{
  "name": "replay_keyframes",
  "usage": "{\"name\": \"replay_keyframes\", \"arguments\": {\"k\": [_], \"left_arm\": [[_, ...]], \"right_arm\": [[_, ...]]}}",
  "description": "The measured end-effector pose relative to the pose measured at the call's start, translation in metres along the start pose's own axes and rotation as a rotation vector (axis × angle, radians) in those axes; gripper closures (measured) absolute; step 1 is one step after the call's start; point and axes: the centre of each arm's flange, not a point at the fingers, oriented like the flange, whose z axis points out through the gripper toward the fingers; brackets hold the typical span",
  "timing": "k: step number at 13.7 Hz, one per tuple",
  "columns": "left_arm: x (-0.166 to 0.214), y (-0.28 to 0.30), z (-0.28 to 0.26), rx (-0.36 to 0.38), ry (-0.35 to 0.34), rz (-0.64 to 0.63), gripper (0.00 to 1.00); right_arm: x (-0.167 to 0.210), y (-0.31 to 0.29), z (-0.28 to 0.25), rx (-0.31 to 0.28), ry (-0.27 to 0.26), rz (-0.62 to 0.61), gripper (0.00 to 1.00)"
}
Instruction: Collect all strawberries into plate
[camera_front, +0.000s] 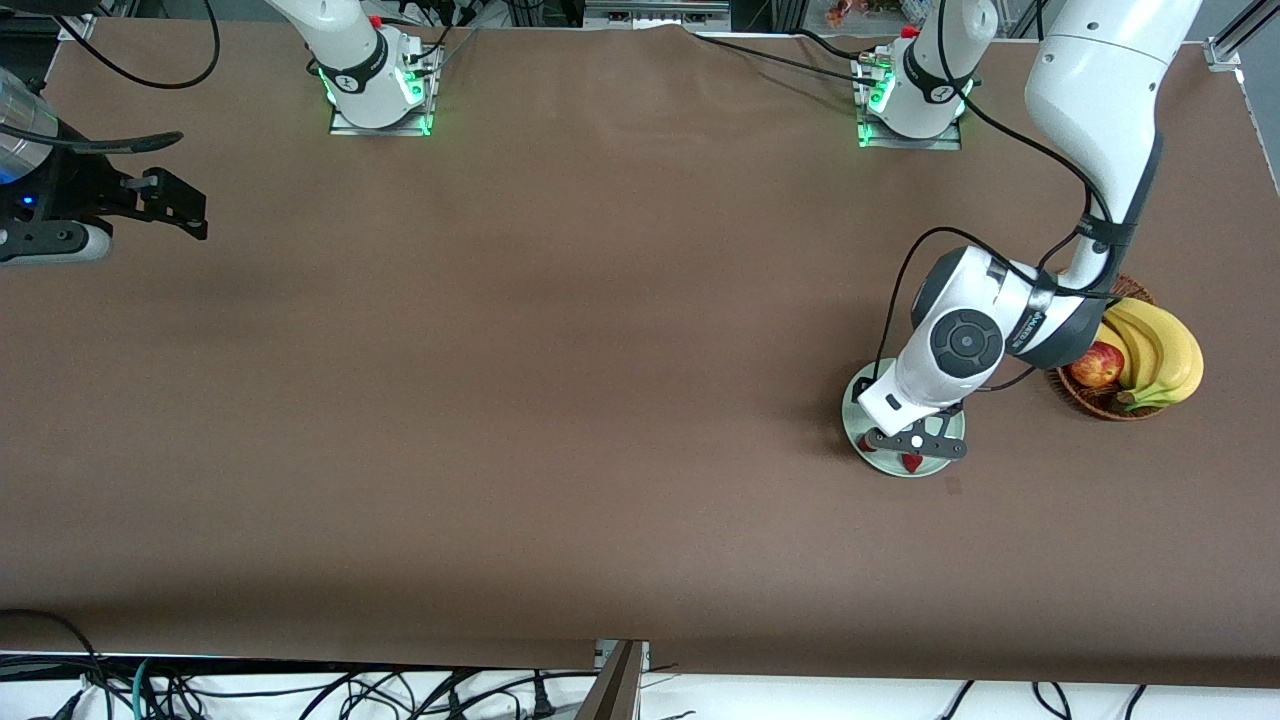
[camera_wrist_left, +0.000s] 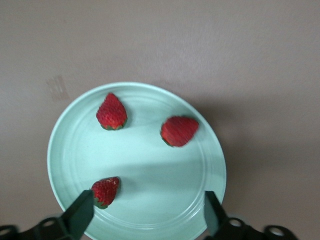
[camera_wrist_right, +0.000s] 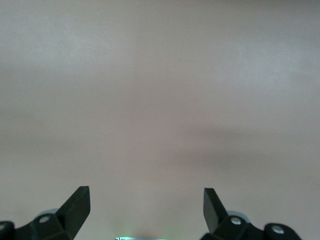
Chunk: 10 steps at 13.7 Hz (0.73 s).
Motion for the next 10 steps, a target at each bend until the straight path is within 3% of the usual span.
{"name": "replay_keyframes", "arguments": {"k": [4,6,8,10], "left_arm": [[0.007,-0.005,-0.079,0.031,0.028,-0.016,0.00],[0.011,-0.014,-0.132,0.031,0.084,-0.043,0.00],[0.009,-0.030,-0.176,-0.035,0.105,-0.109,0.00],[-0.002,-0.055,-0.213,-0.077,0.082,-0.151,0.00]], "right_arm": [[0.001,0.000,0.000,0.000,0.002,0.000,0.00],[0.001,0.000,0.000,0.000,0.002,0.000,0.00],[0.001,0.000,0.000,0.000,0.003,0.000,0.00],[0.001,0.000,0.000,0.000,0.003,0.000,0.00]]}}
